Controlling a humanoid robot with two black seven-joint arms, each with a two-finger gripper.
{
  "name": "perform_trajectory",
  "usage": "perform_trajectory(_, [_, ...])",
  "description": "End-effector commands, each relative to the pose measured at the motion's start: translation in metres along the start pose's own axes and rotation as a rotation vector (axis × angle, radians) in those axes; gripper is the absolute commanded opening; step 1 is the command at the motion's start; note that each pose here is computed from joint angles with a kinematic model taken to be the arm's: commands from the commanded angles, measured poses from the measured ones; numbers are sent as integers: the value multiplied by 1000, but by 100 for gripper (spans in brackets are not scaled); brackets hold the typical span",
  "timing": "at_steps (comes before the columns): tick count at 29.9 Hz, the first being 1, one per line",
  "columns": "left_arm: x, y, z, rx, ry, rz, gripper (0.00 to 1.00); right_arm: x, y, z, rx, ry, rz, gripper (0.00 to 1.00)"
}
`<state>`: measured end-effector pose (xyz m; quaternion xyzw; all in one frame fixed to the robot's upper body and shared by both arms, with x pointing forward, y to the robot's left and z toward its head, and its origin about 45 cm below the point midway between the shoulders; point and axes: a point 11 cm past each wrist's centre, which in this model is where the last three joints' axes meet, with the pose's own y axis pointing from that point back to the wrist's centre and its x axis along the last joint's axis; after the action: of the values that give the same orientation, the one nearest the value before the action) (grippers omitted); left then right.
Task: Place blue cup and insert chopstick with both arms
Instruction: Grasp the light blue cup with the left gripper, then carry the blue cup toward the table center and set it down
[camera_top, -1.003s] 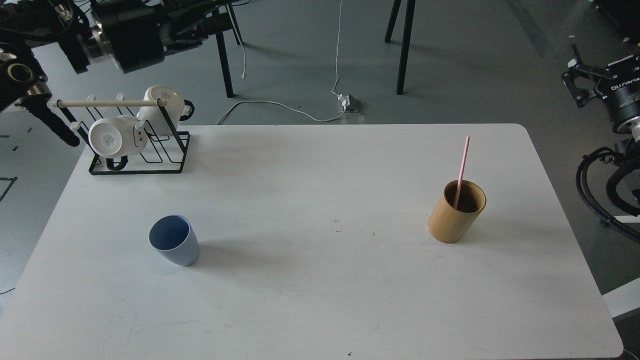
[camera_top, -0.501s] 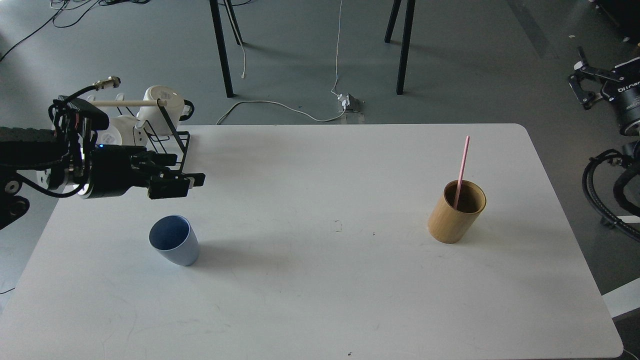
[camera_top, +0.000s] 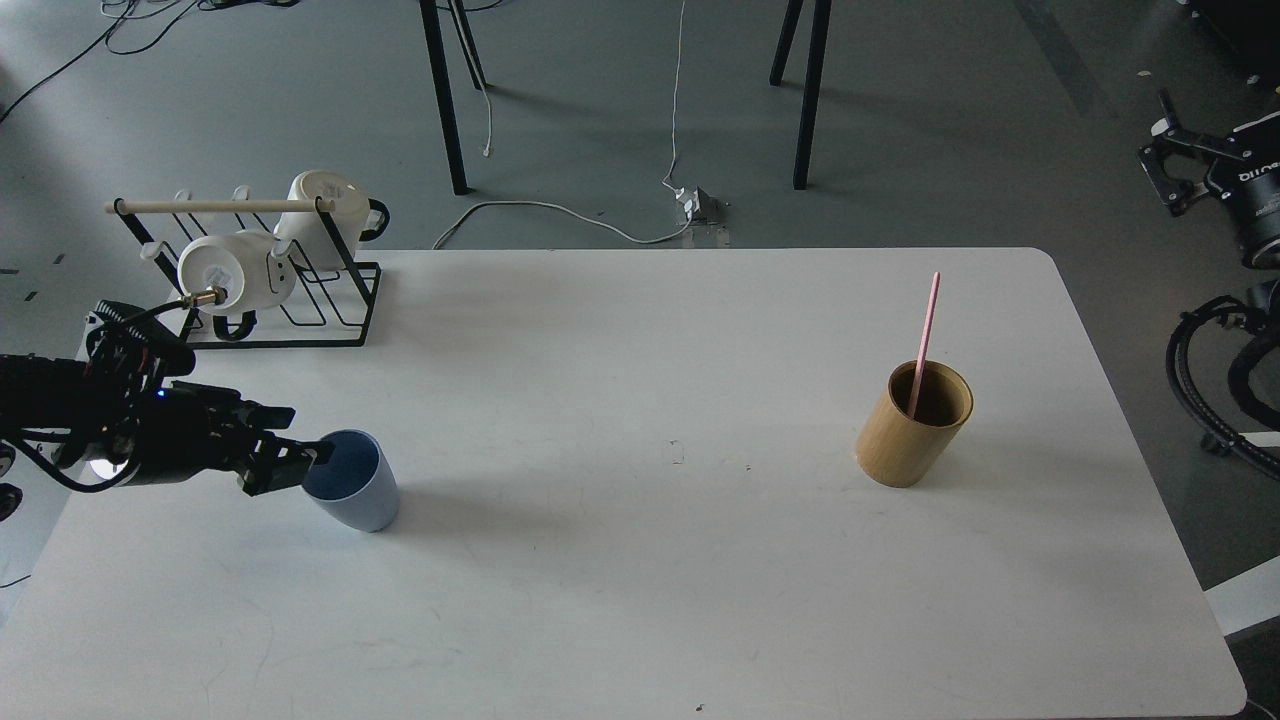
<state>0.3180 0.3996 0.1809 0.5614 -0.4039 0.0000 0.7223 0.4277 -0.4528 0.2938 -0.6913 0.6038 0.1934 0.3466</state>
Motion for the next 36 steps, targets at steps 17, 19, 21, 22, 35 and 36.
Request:
perform_trajectory(17, [-3, -15, -8, 28, -34, 9, 5, -2, -3, -8, 16, 10, -7, 99])
perform_trajectory(19, [2, -14, -8, 25, -38, 22, 3, -3, -3, -9, 19, 10, -7, 99])
perform_trajectory(21, [11, -13, -7, 23, -50, 36, 1, -3, -3, -9, 20, 10, -7, 99])
perform_trajectory(22, [16, -13, -7, 22, -56, 44, 1, -3, -3, -10, 22, 10, -7, 99])
perform_trajectory(35, [144, -3, 33, -47, -172, 83, 1, -1, -1, -31, 40, 51, -2, 99])
perform_trajectory(36, [157, -10, 47, -76, -196, 101, 1, 0, -1, -34, 43, 56, -1, 99])
